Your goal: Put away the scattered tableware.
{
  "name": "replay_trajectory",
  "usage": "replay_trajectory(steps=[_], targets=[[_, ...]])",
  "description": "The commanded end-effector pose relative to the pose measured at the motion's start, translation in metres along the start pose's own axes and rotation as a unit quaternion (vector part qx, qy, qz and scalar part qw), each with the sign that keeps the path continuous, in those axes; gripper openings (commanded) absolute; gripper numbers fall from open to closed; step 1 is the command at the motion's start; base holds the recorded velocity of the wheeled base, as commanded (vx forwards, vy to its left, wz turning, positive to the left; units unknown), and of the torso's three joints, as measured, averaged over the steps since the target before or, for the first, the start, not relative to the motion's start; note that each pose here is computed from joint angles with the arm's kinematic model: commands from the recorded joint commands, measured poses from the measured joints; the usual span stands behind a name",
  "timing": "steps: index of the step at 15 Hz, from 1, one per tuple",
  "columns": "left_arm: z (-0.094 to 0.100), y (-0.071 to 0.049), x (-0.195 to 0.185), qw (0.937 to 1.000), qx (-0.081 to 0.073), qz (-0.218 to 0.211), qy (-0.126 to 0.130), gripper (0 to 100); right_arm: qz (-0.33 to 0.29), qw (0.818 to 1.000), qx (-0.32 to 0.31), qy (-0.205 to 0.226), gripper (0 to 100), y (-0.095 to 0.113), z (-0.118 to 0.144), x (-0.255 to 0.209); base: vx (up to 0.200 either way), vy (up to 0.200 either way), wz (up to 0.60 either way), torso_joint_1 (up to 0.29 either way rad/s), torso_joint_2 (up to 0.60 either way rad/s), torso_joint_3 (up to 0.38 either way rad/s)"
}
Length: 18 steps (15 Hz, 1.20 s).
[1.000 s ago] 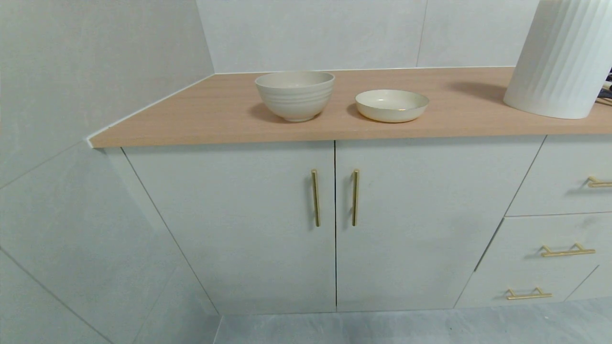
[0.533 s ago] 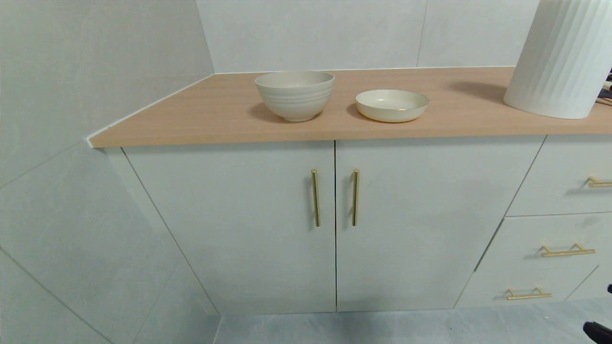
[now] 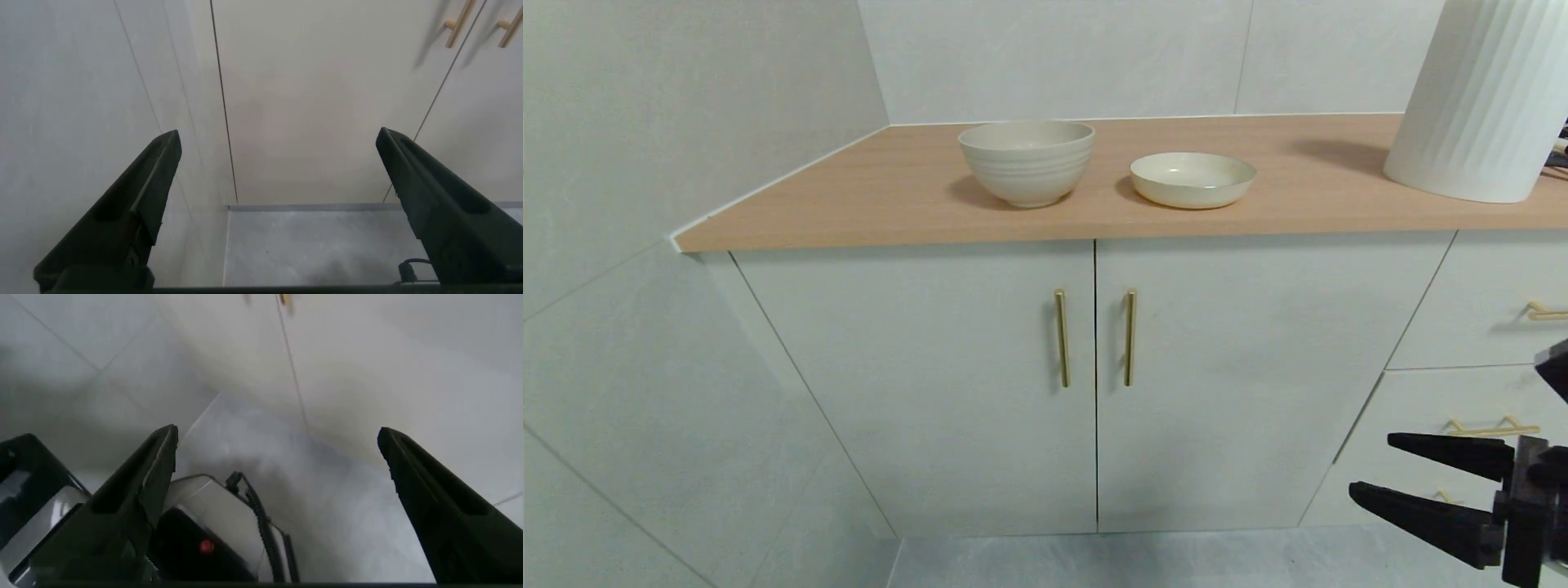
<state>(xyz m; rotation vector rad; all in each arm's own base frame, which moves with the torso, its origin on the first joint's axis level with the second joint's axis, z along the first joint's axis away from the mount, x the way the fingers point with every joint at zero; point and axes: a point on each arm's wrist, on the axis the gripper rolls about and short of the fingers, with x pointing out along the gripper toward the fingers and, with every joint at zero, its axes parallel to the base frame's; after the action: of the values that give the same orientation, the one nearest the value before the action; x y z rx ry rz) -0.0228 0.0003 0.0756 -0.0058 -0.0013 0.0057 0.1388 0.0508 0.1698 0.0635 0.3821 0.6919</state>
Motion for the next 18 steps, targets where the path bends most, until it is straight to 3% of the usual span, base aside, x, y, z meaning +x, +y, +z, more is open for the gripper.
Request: replay_trajectory(steps=[1,7,13,18], targets=[[0.0,0.0,0.0,1.0,0.001,0.0,0.0,100,0.013,1.0,0.007,0.025,100,-0.007,0.012,0.028,0.0,0.0,0.0,0.0,0.0,0.0],[0.0,0.0,0.0,1.0,-0.001,0.0,0.0,100,0.047,0.999,-0.018,0.004,100,-0.006,0.059,0.079,0.0,0.0,0.0,0.0,0.0,0.0],[0.0,0.0,0.0,1.0,0.0,0.0,0.0,100,0.082,0.996,-0.011,0.028,100,0.002,0.048,0.116,0.0,0.0,0.0,0.0,0.0,0.0],[0.0,0.0,0.0,1.0,0.001,-0.001,0.001,100,0.101,0.995,-0.012,-0.004,100,0.009,0.055,0.154,0.0,0.0,0.0,0.0,0.0,0.0]])
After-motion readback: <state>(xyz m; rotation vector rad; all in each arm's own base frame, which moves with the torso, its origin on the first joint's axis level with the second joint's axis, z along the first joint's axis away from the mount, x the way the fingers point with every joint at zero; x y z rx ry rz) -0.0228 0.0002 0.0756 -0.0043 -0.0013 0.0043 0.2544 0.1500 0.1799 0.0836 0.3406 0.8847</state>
